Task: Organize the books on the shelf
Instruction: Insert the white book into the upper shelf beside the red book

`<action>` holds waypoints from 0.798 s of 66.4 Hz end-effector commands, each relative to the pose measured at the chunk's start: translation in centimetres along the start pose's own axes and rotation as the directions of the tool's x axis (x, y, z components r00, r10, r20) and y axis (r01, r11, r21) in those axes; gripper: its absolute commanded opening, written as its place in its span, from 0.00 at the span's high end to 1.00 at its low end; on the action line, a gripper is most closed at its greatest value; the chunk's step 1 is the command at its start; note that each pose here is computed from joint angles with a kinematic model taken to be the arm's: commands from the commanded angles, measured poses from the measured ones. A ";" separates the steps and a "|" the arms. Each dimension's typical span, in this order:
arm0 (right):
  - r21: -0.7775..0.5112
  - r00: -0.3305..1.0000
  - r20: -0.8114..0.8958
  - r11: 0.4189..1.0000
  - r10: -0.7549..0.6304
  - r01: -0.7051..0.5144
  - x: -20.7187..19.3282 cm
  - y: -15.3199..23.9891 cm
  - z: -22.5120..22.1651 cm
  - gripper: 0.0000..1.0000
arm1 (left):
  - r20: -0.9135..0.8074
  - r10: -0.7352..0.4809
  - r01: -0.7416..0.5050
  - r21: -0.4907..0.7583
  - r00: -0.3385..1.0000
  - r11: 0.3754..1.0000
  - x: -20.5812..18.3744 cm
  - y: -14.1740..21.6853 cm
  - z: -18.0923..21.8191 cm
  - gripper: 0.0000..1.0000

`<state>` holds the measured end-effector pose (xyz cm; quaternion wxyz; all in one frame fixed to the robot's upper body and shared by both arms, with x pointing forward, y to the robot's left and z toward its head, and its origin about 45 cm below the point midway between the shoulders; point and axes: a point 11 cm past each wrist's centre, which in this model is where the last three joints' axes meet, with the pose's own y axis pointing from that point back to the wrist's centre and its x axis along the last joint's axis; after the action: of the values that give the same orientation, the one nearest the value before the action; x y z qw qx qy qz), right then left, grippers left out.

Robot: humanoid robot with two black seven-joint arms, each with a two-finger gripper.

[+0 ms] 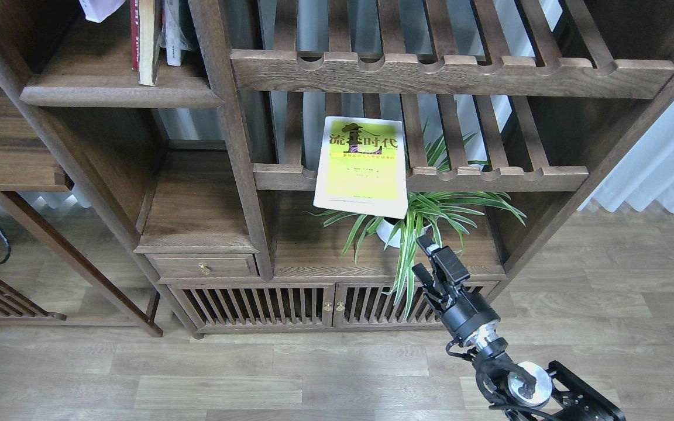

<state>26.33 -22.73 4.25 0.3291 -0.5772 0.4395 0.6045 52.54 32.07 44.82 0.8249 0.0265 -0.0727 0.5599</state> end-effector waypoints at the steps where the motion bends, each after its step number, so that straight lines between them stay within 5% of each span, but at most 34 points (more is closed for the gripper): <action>1: -0.001 1.000 -0.001 1.000 -0.008 0.008 -0.3 -0.2 0.0 0.01 | 0.026 -0.008 0.009 -0.027 1.000 1.000 -0.3 -0.2 -0.3 1.00; 14: 0.006 1.000 0.003 1.000 -0.013 0.013 -0.4 -0.2 -0.1 0.01 | 0.071 -0.021 0.027 -0.078 0.997 0.997 -0.7 -0.3 -1.3 1.00; 53: 0.008 1.000 0.009 1.000 -0.015 0.015 -0.4 -0.3 0.1 0.01 | 0.005 -0.001 0.001 0.039 1.000 0.999 -0.9 -1.1 -5.3 0.98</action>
<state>26.52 -22.54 4.57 0.3376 -0.5760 0.4370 0.6028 53.47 31.89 40.02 0.8239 0.0409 -0.0721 0.5606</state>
